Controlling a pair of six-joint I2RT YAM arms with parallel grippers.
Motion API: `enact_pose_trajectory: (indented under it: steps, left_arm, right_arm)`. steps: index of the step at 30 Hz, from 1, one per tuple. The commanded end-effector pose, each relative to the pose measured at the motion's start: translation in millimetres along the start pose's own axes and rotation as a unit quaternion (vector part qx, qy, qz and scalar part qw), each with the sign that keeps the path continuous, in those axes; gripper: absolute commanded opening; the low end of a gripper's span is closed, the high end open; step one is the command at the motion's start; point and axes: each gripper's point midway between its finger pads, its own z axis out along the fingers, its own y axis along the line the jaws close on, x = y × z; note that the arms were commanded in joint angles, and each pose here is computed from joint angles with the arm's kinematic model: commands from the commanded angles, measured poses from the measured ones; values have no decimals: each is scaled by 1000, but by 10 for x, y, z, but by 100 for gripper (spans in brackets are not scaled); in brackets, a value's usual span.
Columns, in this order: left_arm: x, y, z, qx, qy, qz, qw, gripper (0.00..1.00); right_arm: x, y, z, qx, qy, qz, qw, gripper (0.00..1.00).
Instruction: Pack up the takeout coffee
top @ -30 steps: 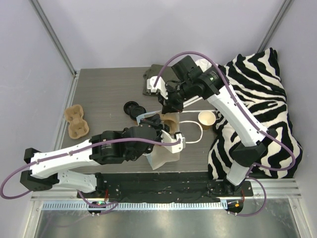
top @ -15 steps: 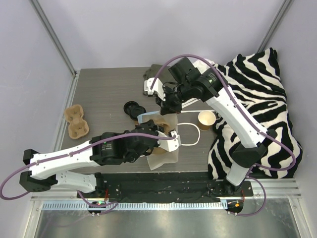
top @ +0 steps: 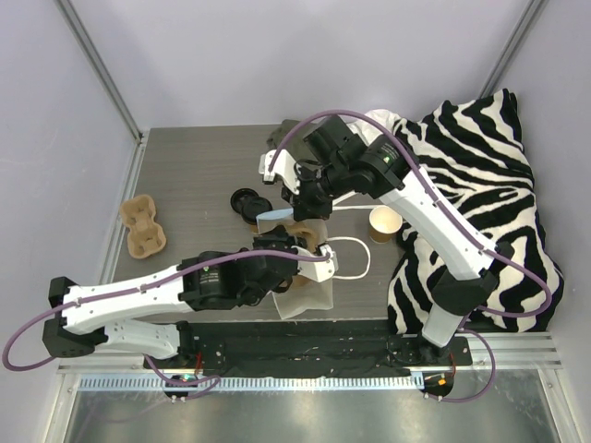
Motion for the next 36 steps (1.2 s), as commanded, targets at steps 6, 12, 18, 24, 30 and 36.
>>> enact_pose_trajectory:
  steps: [6, 12, 18, 24, 30, 36]
  left_arm:
    - [45, 224, 28, -87, -7, 11, 996, 0]
    - [8, 70, 146, -78, -20, 13, 997, 0]
    - [72, -28, 277, -41, 1, -15, 999, 0]
    - [263, -87, 405, -12, 28, -32, 999, 0]
    - [368, -180, 471, 13, 34, -38, 999, 2]
    - [436, -277, 491, 43, 38, -24, 998, 17]
  right_arm:
    - [20, 204, -82, -15, 7, 39, 999, 1]
    - [13, 205, -97, -12, 3, 40, 999, 1]
    - [14, 198, -116, -8, 2, 39, 999, 1]
    - [17, 202, -121, -8, 2, 36, 999, 1]
    - [8, 214, -101, -17, 0, 24, 1000, 1]
    - [35, 231, -93, -23, 2, 15, 1000, 1]
